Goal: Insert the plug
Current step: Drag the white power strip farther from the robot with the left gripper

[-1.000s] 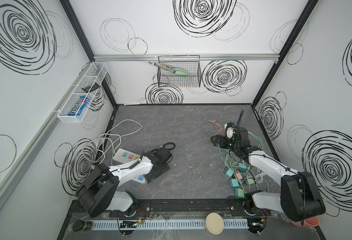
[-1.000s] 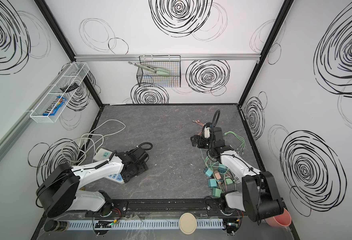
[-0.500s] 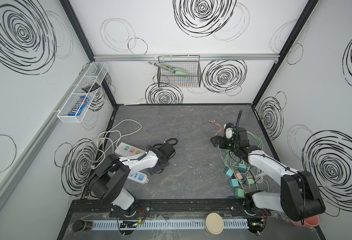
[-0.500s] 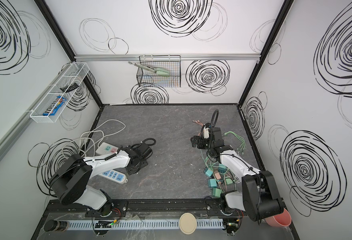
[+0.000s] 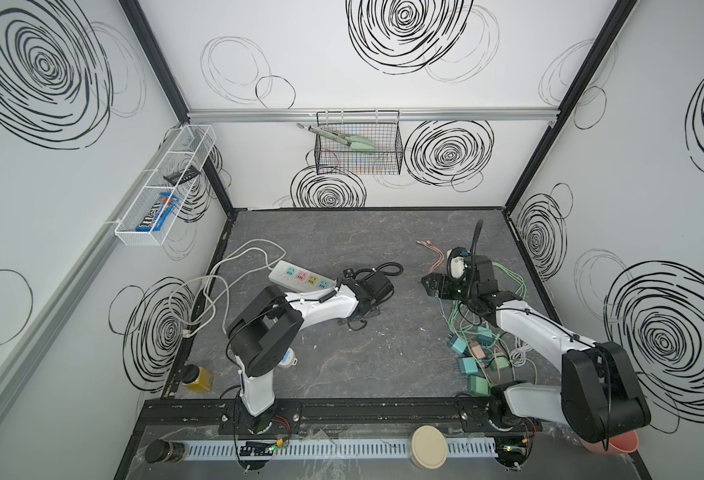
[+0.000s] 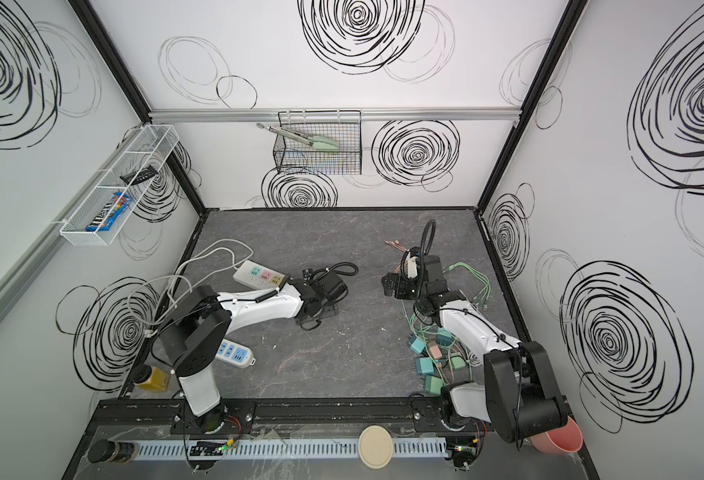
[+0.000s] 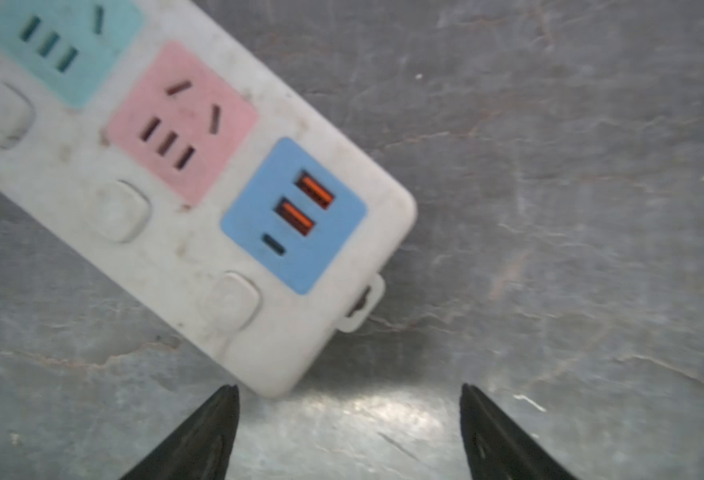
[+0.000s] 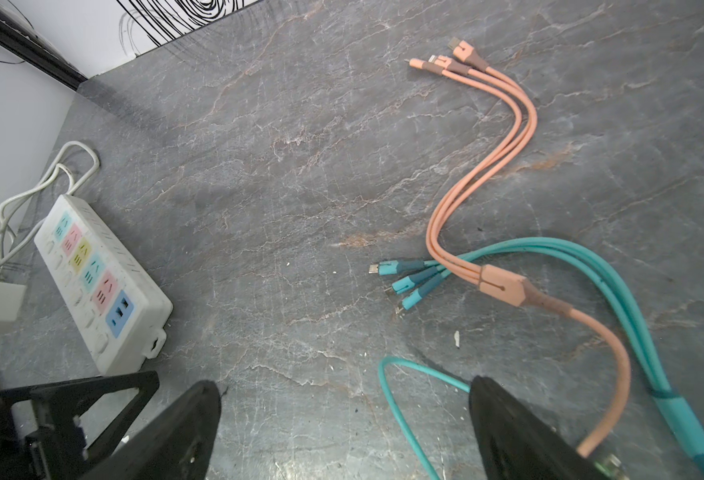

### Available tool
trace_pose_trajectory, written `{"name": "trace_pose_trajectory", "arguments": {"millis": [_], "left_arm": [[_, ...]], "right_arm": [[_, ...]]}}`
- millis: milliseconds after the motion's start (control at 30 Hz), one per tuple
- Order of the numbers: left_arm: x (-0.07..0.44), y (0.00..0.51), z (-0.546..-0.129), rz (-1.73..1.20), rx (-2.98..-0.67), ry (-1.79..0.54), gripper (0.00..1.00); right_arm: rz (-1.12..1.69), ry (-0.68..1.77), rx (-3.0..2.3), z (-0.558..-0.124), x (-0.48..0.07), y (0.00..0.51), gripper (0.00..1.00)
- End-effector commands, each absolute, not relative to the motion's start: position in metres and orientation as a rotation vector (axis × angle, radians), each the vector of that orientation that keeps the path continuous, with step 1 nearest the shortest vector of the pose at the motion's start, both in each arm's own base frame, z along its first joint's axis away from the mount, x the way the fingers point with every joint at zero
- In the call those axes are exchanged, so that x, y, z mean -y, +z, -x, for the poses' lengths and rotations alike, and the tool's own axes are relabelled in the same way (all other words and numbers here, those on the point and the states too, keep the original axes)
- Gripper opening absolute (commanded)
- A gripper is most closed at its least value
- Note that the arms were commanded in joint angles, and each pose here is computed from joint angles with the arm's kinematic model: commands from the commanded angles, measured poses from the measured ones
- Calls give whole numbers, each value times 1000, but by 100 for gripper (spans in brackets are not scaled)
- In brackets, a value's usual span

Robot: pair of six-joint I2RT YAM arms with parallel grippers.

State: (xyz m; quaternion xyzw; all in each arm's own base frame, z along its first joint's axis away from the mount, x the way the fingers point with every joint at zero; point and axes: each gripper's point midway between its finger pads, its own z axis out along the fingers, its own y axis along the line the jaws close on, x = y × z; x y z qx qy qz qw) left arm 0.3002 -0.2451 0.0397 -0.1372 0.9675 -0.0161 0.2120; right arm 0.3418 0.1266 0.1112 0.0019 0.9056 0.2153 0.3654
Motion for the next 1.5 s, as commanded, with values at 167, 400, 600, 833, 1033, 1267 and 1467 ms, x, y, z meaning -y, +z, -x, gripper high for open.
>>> {"name": "trace_pose_trajectory", "arguments": {"millis": [167,400,600,833,1033,1267,1467], "left_arm": [[185,129,-344,322,-2485,-118,96],[74,160,-390,551,-2268,-155,96],[1,157,-428,668,-2180,-170,96],[-55,115,-459,831,-2200,-341,96],[-66,83,-468,876,-2219,-490,96],[-57,61,-477,835,-2253,-584,96],[-41,47,-477,807,-2280,-643,96]], "right_arm": [[19,555,-2290,-346,-130,129,97],[90,646,-2239,-351,-151,156,97],[163,730,-2230,-340,-175,163,97],[198,762,-2252,-321,-194,157,97],[202,759,-2257,-315,-198,156,97],[220,732,-2260,-315,-197,159,97],[228,719,-2261,-316,-197,158,97]]}}
